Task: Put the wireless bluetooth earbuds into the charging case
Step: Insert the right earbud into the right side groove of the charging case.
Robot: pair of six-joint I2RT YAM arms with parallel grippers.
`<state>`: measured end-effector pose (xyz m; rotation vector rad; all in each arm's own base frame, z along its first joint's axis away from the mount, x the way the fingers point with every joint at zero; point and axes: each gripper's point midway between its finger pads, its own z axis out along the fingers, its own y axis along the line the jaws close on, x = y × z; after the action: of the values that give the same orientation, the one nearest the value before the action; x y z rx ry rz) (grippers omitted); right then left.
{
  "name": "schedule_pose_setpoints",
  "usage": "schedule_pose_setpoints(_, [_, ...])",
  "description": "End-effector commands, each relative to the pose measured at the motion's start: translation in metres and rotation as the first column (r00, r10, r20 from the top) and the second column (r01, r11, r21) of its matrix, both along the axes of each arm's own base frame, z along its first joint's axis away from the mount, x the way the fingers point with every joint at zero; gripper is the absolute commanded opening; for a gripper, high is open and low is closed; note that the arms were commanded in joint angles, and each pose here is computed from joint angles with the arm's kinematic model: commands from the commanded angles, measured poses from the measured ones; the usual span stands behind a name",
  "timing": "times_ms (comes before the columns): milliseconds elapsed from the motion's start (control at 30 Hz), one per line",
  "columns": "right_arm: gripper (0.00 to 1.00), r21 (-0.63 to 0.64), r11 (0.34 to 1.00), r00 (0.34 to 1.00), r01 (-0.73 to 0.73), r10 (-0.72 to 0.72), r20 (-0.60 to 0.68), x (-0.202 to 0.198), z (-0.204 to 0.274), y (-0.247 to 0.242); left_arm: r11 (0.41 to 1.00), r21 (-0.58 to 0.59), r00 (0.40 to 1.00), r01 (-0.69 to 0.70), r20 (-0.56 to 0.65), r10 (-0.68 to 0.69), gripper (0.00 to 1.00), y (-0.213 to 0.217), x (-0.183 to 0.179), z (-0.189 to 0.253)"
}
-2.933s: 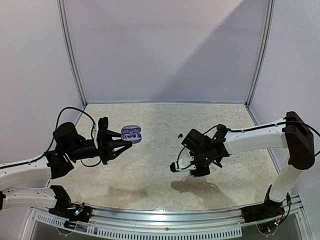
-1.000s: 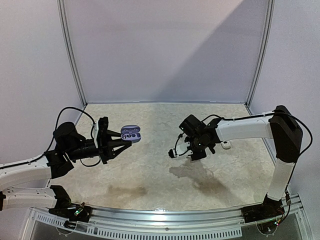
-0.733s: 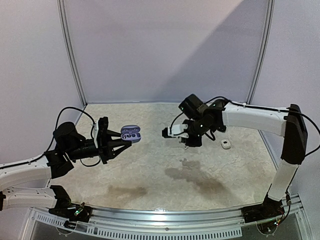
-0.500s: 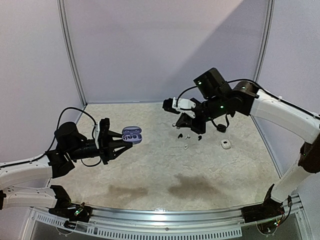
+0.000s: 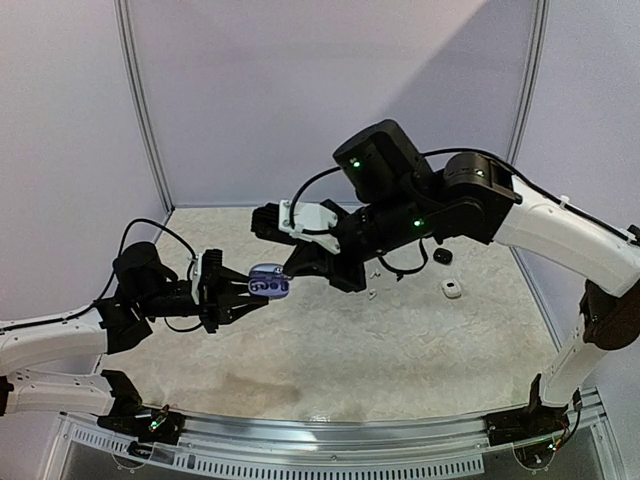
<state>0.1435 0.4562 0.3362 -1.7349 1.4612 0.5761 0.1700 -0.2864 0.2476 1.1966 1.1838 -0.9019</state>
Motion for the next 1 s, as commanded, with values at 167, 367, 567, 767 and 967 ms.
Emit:
schedule_pose_setpoints(167, [0.00, -0.152, 0.988, 0.998, 0.022, -0.014, 0.054, 0.006, -0.036, 0.012, 0.998, 0.000, 0.996, 0.066, 0.052, -0.066, 0.00, -0.005, -0.011, 0.011])
schedule_pose_setpoints(367, [0.00, -0.200, 0.977, 0.993, 0.071, -0.050, 0.108, 0.020, -0.048, 0.014, 0.998, 0.006, 0.996, 0.069, 0.055, -0.069, 0.00, -0.005, -0.012, 0.009])
schedule_pose_setpoints(567, [0.00, -0.232, 0.970, 0.990, 0.077, -0.047, 0.129, 0.024, -0.056, 0.016, 0.998, 0.001, 0.996, 0.059, 0.063, -0.059, 0.00, -0.006, -0.011, 0.010])
schedule_pose_setpoints(767, [0.00, -0.285, 0.955, 0.989, 0.081, -0.041, 0.144, 0.027, -0.069, 0.013, 0.999, -0.003, 0.997, 0.053, 0.065, -0.053, 0.00, -0.006, -0.010, 0.011])
schedule_pose_setpoints(967, [0.00, -0.315, 0.943, 0.977, 0.106, -0.040, 0.209, 0.035, -0.074, 0.013, 0.998, -0.007, 0.996, 0.055, 0.069, -0.055, 0.00, -0.007, -0.010, 0.011])
